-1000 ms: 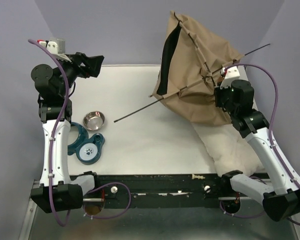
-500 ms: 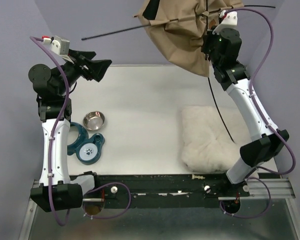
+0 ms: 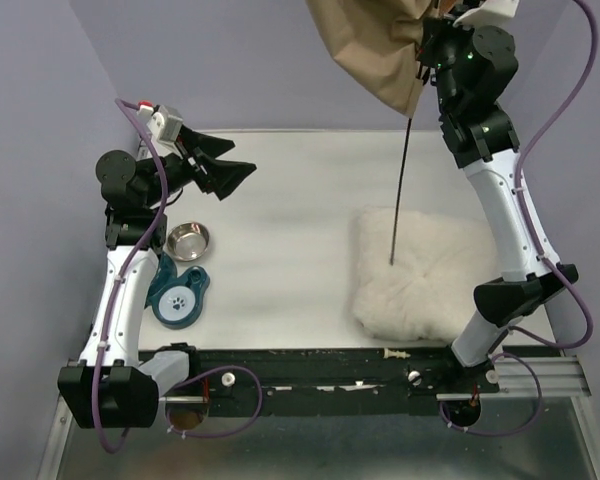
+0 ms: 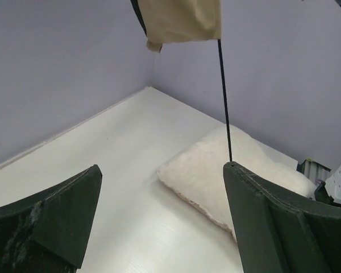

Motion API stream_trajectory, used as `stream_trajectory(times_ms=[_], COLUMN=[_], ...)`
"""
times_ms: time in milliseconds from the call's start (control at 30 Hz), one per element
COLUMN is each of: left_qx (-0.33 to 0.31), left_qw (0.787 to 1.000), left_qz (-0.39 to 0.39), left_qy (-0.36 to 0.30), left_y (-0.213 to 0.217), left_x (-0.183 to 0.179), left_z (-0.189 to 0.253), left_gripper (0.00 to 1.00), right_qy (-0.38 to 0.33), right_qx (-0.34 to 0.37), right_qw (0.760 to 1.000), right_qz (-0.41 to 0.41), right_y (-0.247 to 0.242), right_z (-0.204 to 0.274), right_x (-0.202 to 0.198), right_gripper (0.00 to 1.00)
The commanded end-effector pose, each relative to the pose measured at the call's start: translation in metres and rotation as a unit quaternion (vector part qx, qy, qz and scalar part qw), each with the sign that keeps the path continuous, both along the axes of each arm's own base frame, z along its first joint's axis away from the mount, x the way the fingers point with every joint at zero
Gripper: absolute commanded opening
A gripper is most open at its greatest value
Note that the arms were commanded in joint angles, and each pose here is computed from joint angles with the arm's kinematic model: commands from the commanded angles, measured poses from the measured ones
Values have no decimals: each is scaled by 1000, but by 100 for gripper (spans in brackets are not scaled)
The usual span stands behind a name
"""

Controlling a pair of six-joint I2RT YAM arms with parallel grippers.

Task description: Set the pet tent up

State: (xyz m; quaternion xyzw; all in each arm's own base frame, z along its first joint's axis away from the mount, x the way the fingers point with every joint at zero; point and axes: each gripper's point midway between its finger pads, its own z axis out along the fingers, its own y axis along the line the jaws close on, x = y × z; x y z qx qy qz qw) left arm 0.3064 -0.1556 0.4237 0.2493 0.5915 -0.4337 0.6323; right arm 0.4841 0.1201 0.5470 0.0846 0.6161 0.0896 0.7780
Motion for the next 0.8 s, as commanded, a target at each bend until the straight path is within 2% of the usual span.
stream_trajectory(times_ms=[0, 133, 233, 367, 467, 633, 767], left_qx=[-7, -5, -10, 11, 26, 91, 87], left_qw=[999, 999, 999, 994, 986, 972, 948], left_qz=[15, 8, -43, -106, -150, -164, -178], left_qy=[-49, -47, -27, 11, 72, 142, 248], left_y=[3, 2, -15, -30, -46, -65, -84], left_x=[8, 17, 8, -14, -35, -60, -78], left_z=[25, 30, 29, 6, -29, -110, -164], left_gripper=[99, 99, 98, 96, 96, 94, 88], right_qy=[-112, -133, -109, -54, -10, 53, 116], right_qx=[109, 137, 140, 116, 108, 106, 106], right_qw=[988, 982, 984, 992, 994, 993, 987], right_qz=[-11, 9, 28, 24, 16, 21, 22], right_y=[-18, -3, 20, 39, 45, 53, 58], right_z=[94, 102, 89, 45, 11, -33, -78], right_x=[-36, -39, -37, -30, -27, -27, -27], right_gripper=[1, 1, 1, 1, 1, 1, 1])
